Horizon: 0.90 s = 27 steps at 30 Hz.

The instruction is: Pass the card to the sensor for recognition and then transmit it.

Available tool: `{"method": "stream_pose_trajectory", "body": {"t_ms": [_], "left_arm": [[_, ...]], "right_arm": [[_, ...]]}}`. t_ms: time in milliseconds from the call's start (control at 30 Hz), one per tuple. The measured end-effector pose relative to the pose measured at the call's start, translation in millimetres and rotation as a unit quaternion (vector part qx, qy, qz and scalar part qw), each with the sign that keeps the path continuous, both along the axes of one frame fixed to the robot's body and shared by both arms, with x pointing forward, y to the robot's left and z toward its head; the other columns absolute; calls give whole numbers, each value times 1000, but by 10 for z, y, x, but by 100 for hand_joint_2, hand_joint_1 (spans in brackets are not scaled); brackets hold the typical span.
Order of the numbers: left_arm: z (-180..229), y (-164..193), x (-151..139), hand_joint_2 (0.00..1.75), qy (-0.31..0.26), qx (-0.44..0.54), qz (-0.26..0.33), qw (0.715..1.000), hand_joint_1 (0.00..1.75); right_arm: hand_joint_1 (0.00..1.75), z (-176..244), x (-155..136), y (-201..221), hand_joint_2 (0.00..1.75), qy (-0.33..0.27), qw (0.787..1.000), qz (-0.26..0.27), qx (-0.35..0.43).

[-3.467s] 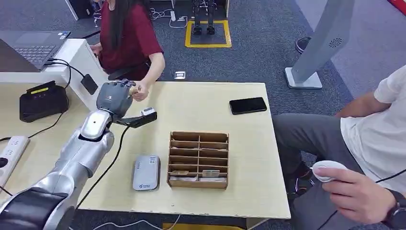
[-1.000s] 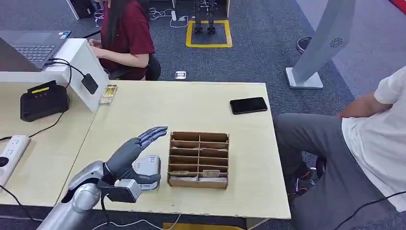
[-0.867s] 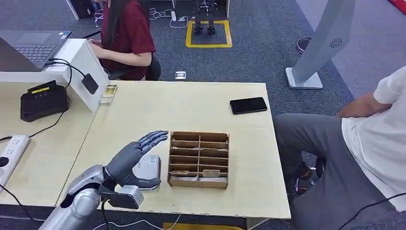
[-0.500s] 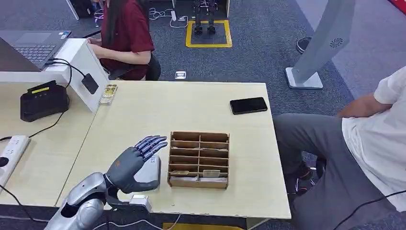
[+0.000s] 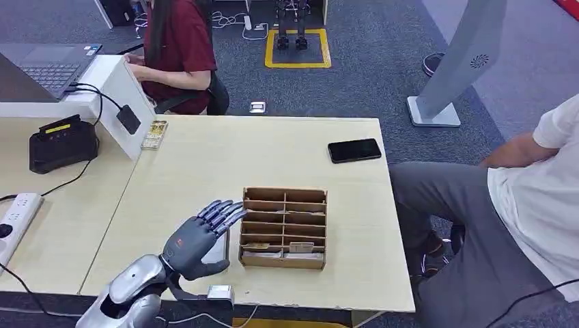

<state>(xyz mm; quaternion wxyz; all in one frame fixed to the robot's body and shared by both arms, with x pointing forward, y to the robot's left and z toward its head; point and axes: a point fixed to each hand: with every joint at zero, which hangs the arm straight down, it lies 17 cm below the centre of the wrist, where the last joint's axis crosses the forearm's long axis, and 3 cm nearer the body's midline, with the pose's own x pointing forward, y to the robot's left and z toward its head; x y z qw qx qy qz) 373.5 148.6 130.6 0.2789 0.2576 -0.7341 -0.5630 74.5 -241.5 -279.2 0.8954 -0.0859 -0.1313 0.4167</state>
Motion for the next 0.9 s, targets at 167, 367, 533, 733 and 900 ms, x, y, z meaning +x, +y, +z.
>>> {"method": "stream_pose_trajectory", "body": {"t_ms": [167, 367, 533, 733, 900], "left_arm": [[-51, 4, -26, 175, 4, -2, 1, 1000, 0], [-37, -53, -154, 175, 28, -44, -24, 998, 0], [-56, -54, -169, 175, 23, -26, -24, 999, 0], [-119, -11, -178, 175, 17, -4, -17, 1000, 0], [-163, 5, -216, 175, 23, -5, -17, 1000, 0]], "right_arm": [[0, 0, 2, 2, 0, 0, 1000, 0, 1], [0, 1, 3, 2, 0, -1, 1000, 0, 1], [0, 1, 4, 1, 0, -1, 1000, 0, 0], [0, 1, 6, 0, 0, -1, 1000, -1, 0], [0, 1, 9, -3, 0, -2, 1000, -1, 0]]}}
